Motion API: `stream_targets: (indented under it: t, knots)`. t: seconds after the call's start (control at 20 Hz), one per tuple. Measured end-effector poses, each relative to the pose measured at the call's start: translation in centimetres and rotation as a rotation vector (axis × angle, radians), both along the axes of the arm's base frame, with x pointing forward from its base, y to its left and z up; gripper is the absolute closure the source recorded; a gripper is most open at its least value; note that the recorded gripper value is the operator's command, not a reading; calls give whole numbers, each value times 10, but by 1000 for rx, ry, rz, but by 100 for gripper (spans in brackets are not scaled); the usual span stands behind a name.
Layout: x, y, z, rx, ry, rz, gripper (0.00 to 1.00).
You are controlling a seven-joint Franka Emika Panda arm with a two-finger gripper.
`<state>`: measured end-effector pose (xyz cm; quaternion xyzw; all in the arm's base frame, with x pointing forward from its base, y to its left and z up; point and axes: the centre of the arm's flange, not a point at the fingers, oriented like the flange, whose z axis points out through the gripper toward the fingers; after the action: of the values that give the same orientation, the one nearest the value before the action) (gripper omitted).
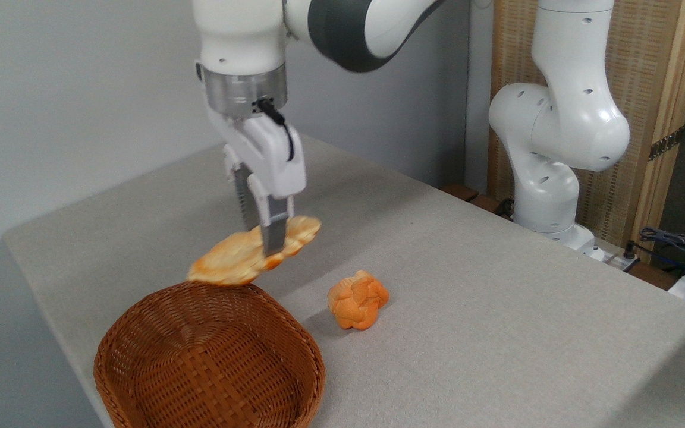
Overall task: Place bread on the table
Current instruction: 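Lift the bread roll out of the basket and carry it over the table, then lower the bread roll onto the table beside the orange object and release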
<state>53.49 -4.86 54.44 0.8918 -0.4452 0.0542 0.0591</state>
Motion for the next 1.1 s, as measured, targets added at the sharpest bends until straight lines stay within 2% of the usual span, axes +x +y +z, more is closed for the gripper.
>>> stream_targets:
  t: [0.2, 0.3, 0.35, 0.45, 0.5, 0.8, 1.1]
  knots:
    - [-23, 0, 0, 1, 76, -13, 42]
    - [-30, -3, -4, 2, 108, -23, 32]
    - [-32, -6, -8, 4, 122, -30, 19]
    - [-36, -17, -16, 7, 141, -53, 10]
    - [-37, -24, -21, 10, 151, -67, 0]
    - [-33, -36, -39, 19, 182, -88, 0]
    - [-26, -35, -40, 22, 142, -82, 0]
